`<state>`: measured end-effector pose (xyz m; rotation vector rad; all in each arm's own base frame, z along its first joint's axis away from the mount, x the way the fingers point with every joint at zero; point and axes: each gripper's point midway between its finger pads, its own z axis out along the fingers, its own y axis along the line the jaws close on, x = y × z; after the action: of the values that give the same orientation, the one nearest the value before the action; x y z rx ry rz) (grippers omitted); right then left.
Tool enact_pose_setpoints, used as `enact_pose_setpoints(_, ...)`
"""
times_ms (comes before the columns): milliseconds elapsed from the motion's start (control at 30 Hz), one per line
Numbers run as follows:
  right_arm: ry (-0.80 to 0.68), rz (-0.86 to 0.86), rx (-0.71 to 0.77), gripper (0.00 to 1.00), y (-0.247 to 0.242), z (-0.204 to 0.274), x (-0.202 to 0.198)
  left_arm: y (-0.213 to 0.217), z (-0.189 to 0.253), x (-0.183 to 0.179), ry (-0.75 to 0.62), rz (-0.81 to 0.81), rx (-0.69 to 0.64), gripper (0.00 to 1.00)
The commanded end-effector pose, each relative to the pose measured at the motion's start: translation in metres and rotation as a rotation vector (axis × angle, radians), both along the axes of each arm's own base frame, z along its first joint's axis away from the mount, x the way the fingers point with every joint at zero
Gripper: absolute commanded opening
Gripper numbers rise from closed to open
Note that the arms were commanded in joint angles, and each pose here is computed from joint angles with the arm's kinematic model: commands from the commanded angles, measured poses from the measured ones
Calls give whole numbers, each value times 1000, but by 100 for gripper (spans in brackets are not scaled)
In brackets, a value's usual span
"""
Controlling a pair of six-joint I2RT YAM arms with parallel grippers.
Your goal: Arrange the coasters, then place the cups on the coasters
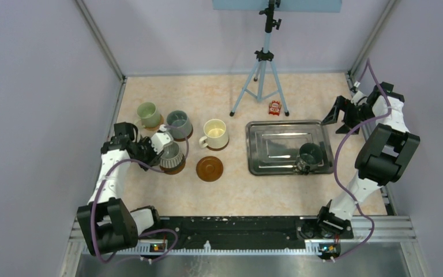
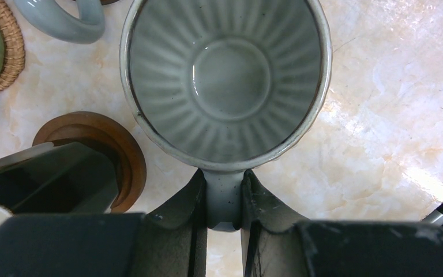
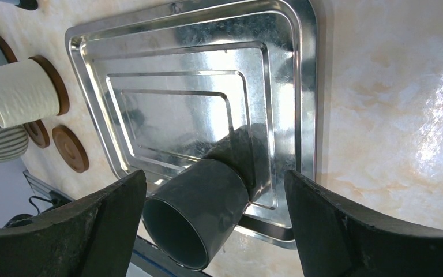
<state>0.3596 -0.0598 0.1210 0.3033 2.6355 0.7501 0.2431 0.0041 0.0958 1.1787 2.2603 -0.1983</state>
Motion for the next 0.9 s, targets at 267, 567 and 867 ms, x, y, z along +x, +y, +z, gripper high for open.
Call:
enact_pose_setpoints(267, -26, 8, -20, 88, -4, 5, 3, -8, -6, 4, -38, -57, -42, 0)
enact_pose_setpoints(567, -23, 7, -22, 88, -4, 5, 2, -5, -18, 0, -11, -50, -31, 16)
enact_pose_setpoints(867, -24, 7, -24, 88, -4, 5, 1, 5, -24, -2, -8, -31, 12, 42)
